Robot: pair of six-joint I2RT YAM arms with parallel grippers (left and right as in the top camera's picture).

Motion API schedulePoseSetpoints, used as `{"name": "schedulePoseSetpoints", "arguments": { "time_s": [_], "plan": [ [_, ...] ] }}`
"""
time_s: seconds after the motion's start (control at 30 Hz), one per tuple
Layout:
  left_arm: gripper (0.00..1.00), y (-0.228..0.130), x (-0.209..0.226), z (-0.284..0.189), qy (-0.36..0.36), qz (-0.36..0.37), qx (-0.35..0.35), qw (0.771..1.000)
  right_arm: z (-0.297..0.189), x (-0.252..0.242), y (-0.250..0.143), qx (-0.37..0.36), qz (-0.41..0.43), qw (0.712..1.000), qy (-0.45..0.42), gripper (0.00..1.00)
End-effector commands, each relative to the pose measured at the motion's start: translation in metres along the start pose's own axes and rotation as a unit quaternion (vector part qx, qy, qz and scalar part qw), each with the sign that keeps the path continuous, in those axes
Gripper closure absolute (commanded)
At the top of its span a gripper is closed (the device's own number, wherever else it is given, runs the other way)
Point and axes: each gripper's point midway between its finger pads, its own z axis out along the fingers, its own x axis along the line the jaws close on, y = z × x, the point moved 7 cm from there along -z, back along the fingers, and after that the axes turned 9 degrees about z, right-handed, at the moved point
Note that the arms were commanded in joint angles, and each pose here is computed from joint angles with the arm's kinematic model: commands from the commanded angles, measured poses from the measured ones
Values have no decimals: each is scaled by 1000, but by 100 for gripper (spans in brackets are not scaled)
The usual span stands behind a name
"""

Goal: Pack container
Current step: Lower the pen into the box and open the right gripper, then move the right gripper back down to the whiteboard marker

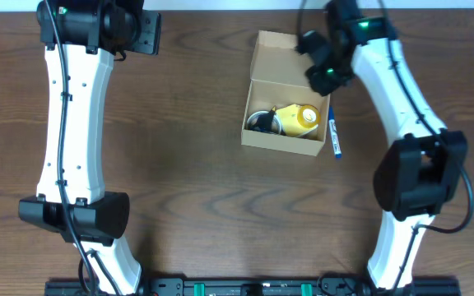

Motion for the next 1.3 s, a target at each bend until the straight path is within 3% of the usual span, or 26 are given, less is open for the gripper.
{"name": "schedulePoseSetpoints", "arguments": {
  "time_s": [0.0,0.47,0.63,0.83,1.0,1.27],
  "plan": [
    [38,2,-1,-16,0,-3,-20,1000,4,-17,-8,7,60,998,23,76],
    [37,3,-1,-16,1,-3,-21,1000,-4,-27,-12,9,105,994,30,73],
    [38,2,-1,-16,0,-3,-20,1000,-51,-27,3,-45,123,991,14,73],
    [37,1,-1,-16,0,-3,-16,1000,-96,-16,-14,-51,135,990,13,76],
    [38,0,-1,-16,1,-3,-12,1000,-92,-13,-23,-23,147,989,18,78],
    [38,0,0,-16,6,-3,-12,1000,-68,-12,-40,30,174,984,9,70]
  ]
}}
